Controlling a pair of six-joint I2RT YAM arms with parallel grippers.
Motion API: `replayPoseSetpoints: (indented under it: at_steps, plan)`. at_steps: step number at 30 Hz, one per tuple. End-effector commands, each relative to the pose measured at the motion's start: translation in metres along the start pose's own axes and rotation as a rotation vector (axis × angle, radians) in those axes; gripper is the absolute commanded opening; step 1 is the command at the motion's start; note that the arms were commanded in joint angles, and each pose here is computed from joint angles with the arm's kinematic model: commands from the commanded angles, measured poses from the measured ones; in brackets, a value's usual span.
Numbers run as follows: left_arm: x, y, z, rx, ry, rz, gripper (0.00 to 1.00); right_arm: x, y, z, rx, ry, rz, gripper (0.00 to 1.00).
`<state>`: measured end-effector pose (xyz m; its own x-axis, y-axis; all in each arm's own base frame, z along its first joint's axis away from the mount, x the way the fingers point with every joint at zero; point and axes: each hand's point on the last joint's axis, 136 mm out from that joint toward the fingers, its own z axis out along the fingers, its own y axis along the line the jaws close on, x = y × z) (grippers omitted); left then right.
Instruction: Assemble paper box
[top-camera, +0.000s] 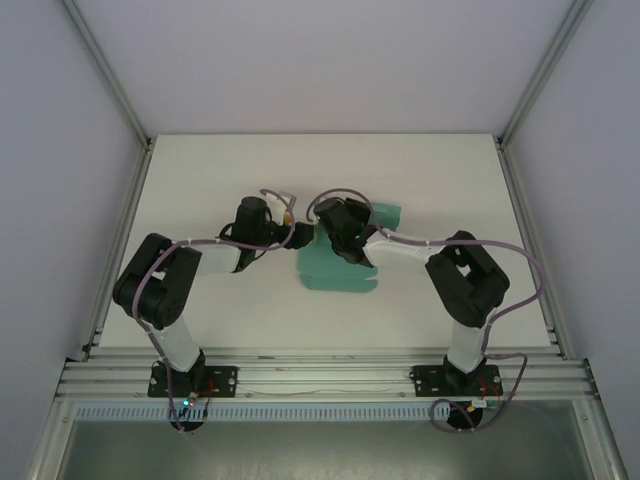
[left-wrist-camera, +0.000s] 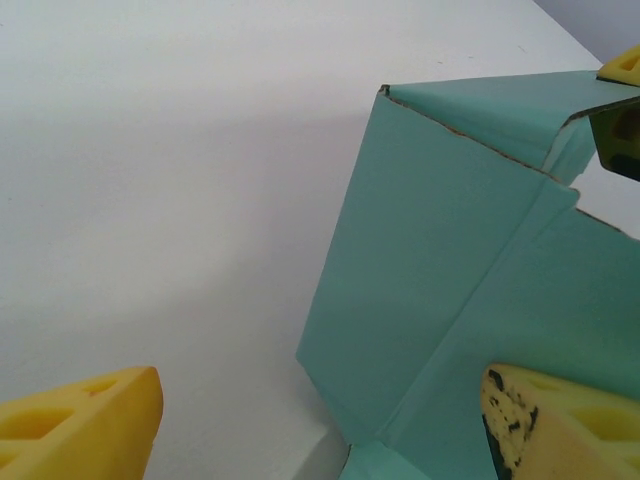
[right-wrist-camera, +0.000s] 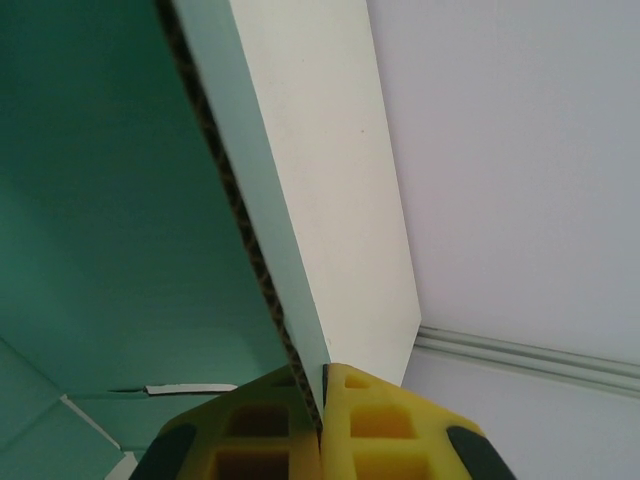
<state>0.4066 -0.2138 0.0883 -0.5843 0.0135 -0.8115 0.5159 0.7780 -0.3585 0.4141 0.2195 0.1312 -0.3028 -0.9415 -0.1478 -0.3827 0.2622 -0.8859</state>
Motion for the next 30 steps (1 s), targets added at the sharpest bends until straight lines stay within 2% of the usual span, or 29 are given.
replayPoseSetpoints:
  at_steps: [1, 6, 8, 10, 14, 17, 23, 30]
  plan:
    - [-0.008, -0.015, 0.012, 0.08, -0.009, 0.043, 0.83, -0.011, 0.004, -0.007, -0.057, -0.041, 0.043, 0.0]
    - [0.0, -0.01, 0.024, 0.074, 0.022, 0.044, 0.81, -0.014, 0.031, -0.019, -0.23, -0.119, 0.016, 0.0]
    - [0.003, -0.009, 0.027, 0.062, 0.033, 0.049, 0.81, -0.013, 0.035, -0.021, -0.253, -0.124, 0.017, 0.0]
    - [0.005, -0.008, 0.027, 0.041, 0.029, 0.057, 0.79, -0.01, 0.036, -0.018, -0.246, -0.1, 0.011, 0.0]
    - [0.003, 0.003, 0.025, -0.039, 0.001, 0.027, 0.65, -0.003, 0.027, -0.011, -0.16, -0.045, 0.014, 0.0]
    - [0.004, 0.003, 0.019, -0.09, -0.031, 0.026, 0.68, 0.002, 0.018, -0.008, -0.103, -0.004, 0.046, 0.0]
    - [0.015, -0.003, 0.004, -0.099, -0.041, 0.033, 0.73, 0.017, 0.009, -0.006, -0.009, 0.056, 0.097, 0.0]
    - [-0.004, -0.011, 0.006, -0.069, -0.076, 0.054, 0.72, 0.019, 0.009, -0.009, 0.03, 0.074, 0.066, 0.0]
